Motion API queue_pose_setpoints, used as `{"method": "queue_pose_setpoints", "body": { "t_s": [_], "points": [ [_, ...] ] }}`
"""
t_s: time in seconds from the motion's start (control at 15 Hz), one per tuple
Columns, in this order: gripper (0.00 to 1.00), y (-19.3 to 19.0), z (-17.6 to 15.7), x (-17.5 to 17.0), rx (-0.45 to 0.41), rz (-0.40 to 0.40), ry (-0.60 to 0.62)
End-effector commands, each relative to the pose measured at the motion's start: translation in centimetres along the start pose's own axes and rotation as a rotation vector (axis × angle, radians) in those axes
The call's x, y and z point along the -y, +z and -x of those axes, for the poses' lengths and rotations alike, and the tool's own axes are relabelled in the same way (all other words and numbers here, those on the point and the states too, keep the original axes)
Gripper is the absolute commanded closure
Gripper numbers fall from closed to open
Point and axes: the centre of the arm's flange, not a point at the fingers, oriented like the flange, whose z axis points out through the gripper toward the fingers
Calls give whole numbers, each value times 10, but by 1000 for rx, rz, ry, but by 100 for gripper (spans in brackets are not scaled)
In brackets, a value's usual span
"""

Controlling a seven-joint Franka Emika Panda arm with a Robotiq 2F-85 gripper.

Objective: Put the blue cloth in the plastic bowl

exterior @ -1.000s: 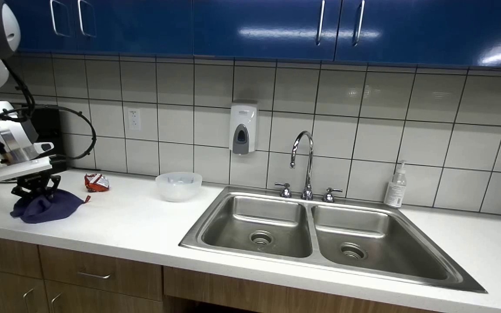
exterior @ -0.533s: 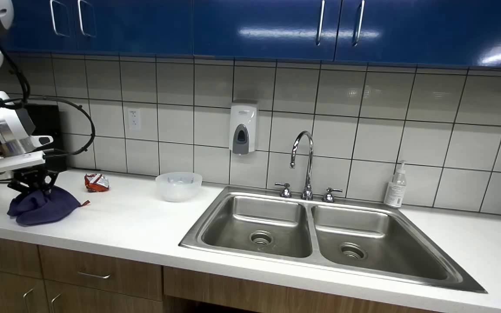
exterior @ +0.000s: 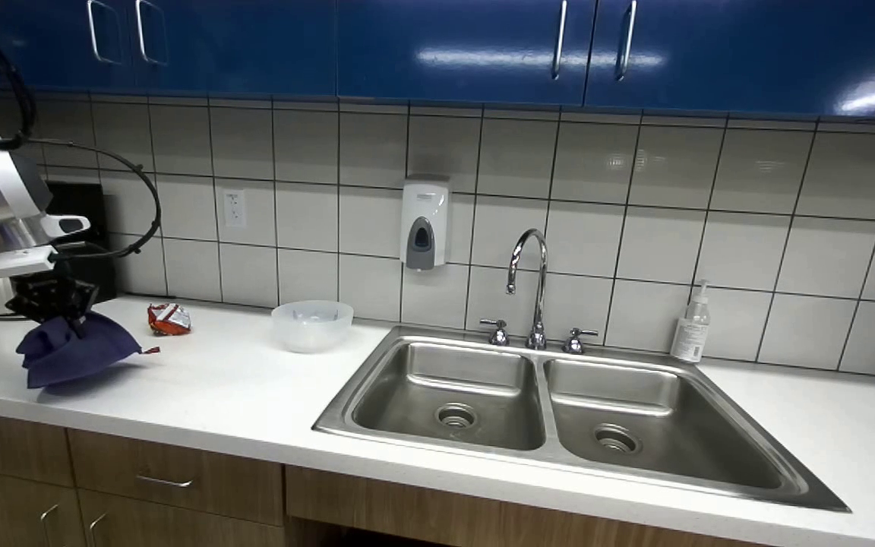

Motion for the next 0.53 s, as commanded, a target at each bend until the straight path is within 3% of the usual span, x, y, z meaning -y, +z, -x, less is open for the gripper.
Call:
{"method": "queue_pose_setpoints", "body": {
  "t_s": [0.0, 0.47],
  "points": [
    [98, -25, 35, -31, -8, 33, 120],
    [98, -38, 56, -89, -37, 83, 319]
  ]
}}
